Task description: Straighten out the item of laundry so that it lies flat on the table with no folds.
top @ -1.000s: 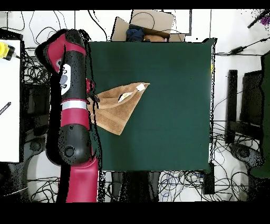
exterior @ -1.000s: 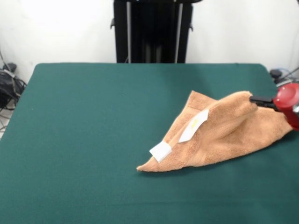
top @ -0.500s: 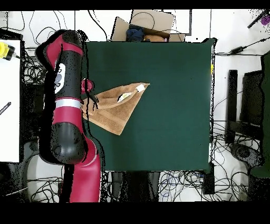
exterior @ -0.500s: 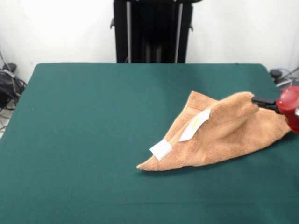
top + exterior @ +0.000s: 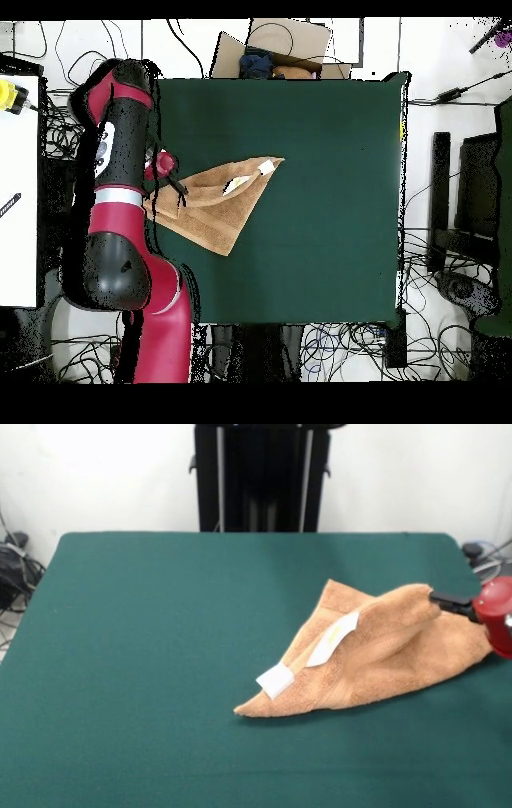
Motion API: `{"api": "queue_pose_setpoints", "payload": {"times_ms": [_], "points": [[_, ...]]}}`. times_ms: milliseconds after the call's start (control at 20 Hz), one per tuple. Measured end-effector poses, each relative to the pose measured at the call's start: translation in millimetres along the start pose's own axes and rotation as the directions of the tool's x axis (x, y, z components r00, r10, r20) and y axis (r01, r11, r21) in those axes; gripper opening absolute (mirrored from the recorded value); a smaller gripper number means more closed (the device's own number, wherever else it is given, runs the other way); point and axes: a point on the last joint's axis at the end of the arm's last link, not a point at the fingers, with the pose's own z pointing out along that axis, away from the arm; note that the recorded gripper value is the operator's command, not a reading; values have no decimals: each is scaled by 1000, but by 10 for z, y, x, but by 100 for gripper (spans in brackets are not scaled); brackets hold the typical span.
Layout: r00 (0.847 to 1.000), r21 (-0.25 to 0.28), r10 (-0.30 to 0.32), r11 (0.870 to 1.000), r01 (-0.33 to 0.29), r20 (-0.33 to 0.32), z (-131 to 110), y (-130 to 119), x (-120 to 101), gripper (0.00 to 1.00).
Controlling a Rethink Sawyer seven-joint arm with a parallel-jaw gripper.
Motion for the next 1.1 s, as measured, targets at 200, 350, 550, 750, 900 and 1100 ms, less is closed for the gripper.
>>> {"api": "queue_pose_setpoints", "payload": {"times_ms": [200,350,550,750,900,1100], "points": [[999,20,36,999,-37,36,38,-6,-93,0],[995,27,66,997,-69,80,58,-21,-186,0],[988,21,86,996,-89,131,52,-20,-261,0],[981,15,102,994,-106,165,32,-19,-304,0],[979,9,115,993,-118,169,16,-33,-316,0],[978,-2,127,992,-128,163,0,-64,-328,0]]}}
